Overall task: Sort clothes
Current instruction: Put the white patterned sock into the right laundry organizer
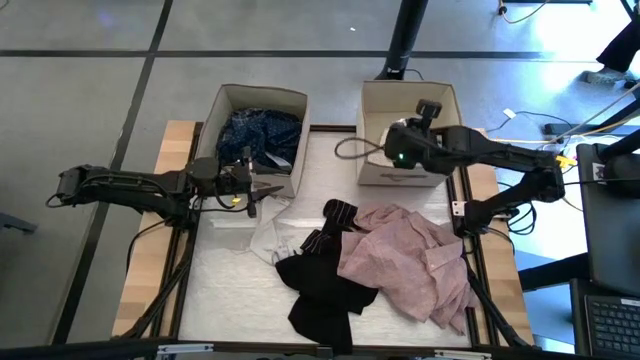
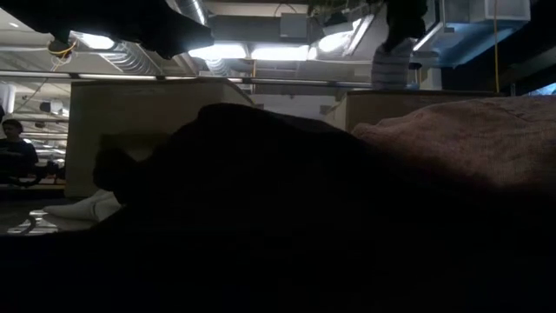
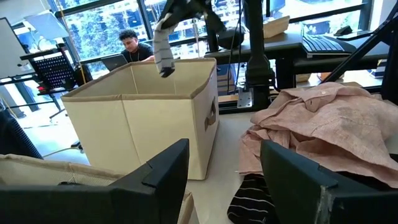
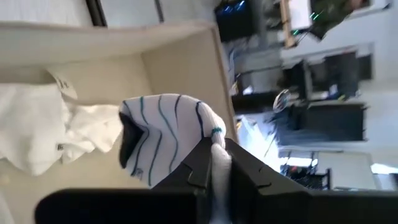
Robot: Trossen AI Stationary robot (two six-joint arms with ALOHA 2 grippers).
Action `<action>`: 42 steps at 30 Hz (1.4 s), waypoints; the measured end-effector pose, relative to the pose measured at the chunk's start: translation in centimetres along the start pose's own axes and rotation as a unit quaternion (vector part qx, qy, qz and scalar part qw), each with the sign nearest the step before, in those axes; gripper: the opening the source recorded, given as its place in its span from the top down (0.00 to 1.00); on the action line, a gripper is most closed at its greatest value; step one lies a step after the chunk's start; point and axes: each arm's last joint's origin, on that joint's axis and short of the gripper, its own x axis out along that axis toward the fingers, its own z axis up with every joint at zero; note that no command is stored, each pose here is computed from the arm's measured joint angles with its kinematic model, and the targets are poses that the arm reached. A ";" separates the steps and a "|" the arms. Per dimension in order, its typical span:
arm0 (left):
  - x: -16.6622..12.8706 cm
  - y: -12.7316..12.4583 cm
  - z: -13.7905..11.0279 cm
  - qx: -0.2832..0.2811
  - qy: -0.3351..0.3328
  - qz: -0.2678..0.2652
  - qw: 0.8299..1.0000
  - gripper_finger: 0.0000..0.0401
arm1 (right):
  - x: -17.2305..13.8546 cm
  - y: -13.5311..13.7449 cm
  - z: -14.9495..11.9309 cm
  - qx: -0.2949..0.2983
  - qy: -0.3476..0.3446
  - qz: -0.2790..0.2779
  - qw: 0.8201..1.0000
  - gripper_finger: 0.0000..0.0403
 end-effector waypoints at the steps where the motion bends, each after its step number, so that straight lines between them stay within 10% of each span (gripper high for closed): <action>1: 0.0 0.0 0.0 0.000 0.000 0.000 1.000 0.53 | 0.5 -0.2 -0.1 0.004 0.008 0.006 1.000 0.92; 9: 0.0 0.0 0.0 0.000 0.000 0.000 1.000 0.53 | 2.6 -1.4 -0.7 0.009 0.035 0.050 0.998 0.89; 26: 0.0 0.0 0.0 -0.006 0.000 0.000 1.000 0.53 | 2.0 -0.2 0.8 0.022 -0.061 0.222 0.973 0.42; 42: 0.0 0.0 0.0 -0.006 0.000 0.000 1.000 0.53 | -0.3 11.6 10.1 -0.133 -0.267 0.255 0.920 0.40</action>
